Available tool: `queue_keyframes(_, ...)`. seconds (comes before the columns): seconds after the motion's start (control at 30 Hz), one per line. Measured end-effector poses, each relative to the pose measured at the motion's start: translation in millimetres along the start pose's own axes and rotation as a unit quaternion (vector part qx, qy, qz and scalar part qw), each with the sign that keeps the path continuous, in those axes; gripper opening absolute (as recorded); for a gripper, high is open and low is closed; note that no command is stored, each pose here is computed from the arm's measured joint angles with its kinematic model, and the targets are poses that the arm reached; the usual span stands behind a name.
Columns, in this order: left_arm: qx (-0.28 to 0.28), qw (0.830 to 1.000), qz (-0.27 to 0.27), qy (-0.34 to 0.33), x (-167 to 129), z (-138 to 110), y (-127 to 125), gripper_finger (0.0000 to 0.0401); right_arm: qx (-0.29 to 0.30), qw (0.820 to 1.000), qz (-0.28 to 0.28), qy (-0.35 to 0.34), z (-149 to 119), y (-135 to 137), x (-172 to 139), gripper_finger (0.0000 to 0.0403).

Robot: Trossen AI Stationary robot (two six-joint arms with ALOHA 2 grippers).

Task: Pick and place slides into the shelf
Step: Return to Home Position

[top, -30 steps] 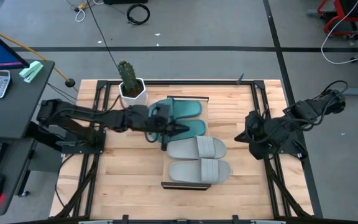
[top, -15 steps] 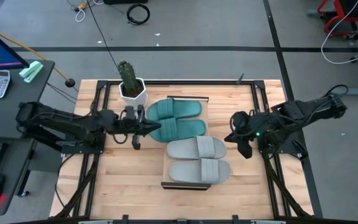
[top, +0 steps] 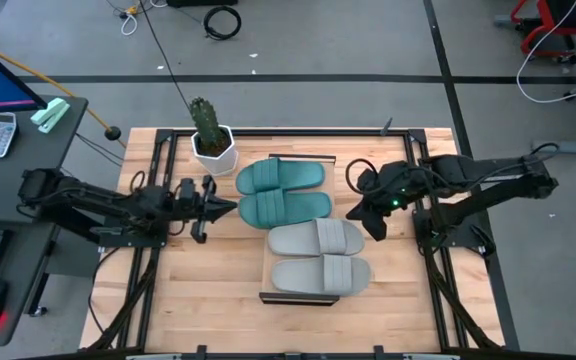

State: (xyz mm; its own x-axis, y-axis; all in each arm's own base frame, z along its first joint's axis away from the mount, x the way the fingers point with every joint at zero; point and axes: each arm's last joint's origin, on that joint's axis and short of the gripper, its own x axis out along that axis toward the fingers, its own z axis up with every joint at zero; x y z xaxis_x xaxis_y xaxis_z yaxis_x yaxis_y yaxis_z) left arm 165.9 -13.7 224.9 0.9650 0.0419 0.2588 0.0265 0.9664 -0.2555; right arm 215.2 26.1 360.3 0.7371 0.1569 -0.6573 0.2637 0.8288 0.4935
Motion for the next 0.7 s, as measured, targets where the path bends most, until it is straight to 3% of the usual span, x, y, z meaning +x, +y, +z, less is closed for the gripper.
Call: queue_keyframes(0.7, 0.035, 0.993, 0.014, -0.108, -55, 4, 9, 0.0, 0.022, 1.0, 0.007, 0.019, 6, -6, 8, 0.0)
